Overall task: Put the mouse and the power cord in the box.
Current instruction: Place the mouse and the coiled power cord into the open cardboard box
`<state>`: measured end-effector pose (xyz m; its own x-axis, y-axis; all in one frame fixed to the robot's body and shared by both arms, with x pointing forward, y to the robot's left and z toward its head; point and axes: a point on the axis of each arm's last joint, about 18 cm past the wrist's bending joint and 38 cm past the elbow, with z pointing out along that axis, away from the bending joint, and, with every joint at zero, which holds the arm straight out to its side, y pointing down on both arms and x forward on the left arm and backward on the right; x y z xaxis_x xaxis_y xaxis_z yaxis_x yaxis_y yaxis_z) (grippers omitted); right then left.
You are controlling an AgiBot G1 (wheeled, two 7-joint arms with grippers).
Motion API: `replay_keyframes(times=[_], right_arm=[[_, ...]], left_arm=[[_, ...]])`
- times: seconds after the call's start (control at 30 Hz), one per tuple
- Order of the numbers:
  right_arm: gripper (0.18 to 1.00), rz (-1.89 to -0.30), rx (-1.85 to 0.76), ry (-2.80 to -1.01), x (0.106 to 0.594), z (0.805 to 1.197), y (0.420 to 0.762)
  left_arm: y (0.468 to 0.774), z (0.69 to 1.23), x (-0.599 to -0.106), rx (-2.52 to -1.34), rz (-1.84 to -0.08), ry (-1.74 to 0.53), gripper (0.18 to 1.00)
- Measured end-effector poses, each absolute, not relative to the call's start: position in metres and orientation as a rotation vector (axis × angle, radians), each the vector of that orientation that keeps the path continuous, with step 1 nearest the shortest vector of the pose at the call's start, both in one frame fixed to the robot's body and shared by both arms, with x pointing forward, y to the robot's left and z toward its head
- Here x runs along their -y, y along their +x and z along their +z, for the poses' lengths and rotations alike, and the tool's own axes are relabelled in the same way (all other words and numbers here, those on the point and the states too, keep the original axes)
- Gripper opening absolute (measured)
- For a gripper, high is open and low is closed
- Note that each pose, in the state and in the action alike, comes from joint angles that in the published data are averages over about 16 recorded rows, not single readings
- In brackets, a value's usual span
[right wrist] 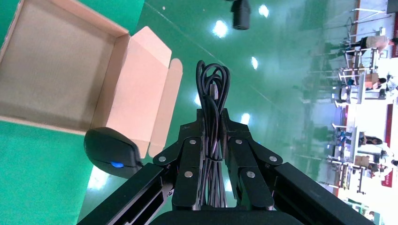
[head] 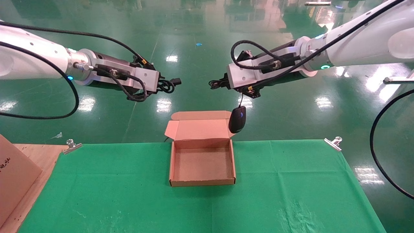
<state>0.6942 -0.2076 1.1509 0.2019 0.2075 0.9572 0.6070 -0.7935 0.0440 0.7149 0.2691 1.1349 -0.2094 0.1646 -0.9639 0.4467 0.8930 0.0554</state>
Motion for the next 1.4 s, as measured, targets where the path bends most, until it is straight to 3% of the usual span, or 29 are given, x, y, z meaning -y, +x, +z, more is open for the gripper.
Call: replay_keyframes(times=[0.3,0.63,1.03,1.4], right_arm=[[0.236,-1.62,0.734,-2.108,0.21,1.157,0.692],[0.236,-1.506,0.756,-2.102,0.214,1.15,0.678],[0.235,-1.373,0.774,-2.118,0.222,1.127,0.669],[0.235,-1.335,0.74,-2.149,0.232,1.105,0.675]], left_arm=[[0.732,1.11,-0.263,-1.8,-0.21,0.471,0.373],[0.764,1.051,-0.231,-1.787,-0.148,0.497,0.372],[0.771,0.989,-0.175,-1.785,-0.346,0.461,0.371],[0.766,0.975,-0.156,-1.812,-0.454,0.417,0.371]])
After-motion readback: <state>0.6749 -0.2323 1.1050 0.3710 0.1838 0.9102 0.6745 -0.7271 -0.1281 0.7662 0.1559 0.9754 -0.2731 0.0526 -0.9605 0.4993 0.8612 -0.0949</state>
